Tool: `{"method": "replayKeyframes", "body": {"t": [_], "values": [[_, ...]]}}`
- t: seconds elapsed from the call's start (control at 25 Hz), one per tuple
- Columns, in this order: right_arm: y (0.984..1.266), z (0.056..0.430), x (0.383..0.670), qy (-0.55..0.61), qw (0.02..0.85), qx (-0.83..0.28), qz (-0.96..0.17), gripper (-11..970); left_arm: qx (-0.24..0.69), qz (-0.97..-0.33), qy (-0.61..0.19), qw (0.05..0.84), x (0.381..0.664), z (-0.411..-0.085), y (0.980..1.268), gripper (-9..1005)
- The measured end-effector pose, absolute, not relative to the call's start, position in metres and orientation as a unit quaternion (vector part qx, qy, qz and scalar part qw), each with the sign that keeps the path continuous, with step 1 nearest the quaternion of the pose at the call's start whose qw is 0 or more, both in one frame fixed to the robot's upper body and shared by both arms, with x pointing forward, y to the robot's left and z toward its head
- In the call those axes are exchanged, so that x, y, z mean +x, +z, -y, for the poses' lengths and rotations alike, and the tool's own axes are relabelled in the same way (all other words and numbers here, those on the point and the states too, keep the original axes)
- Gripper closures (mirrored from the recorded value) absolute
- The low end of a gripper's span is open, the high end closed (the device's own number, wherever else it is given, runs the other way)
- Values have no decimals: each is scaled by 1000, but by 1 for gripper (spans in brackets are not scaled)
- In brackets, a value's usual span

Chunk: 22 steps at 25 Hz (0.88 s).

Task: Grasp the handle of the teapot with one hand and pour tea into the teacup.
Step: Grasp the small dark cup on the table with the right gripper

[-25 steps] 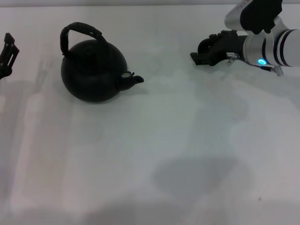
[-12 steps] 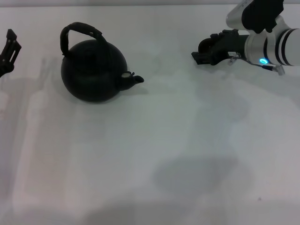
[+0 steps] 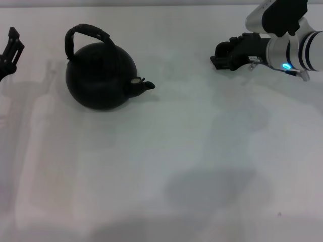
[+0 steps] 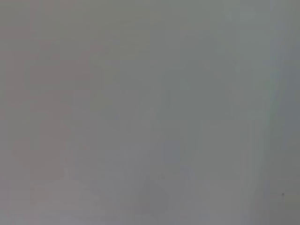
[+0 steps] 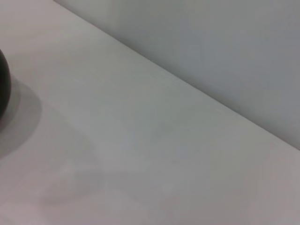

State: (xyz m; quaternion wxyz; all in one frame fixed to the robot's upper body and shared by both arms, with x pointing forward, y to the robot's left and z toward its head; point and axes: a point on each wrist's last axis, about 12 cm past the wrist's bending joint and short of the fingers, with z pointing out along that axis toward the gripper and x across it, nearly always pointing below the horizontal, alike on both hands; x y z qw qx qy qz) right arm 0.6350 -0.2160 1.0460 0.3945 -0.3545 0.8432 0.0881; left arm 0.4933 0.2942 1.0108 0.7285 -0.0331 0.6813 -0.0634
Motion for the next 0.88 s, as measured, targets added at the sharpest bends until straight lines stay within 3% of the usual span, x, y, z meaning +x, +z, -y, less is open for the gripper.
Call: {"method": "replayKeyframes", "body": {"t": [0.52, 0.88], "values": [[1050, 214, 636, 87, 402, -362, -837, 227, -34, -680, -60, 730, 496, -296, 1012, 109], [1076, 228, 637, 158, 417, -372, -814, 220, -33, -680, -58, 730, 496, -297, 1012, 109]]}}
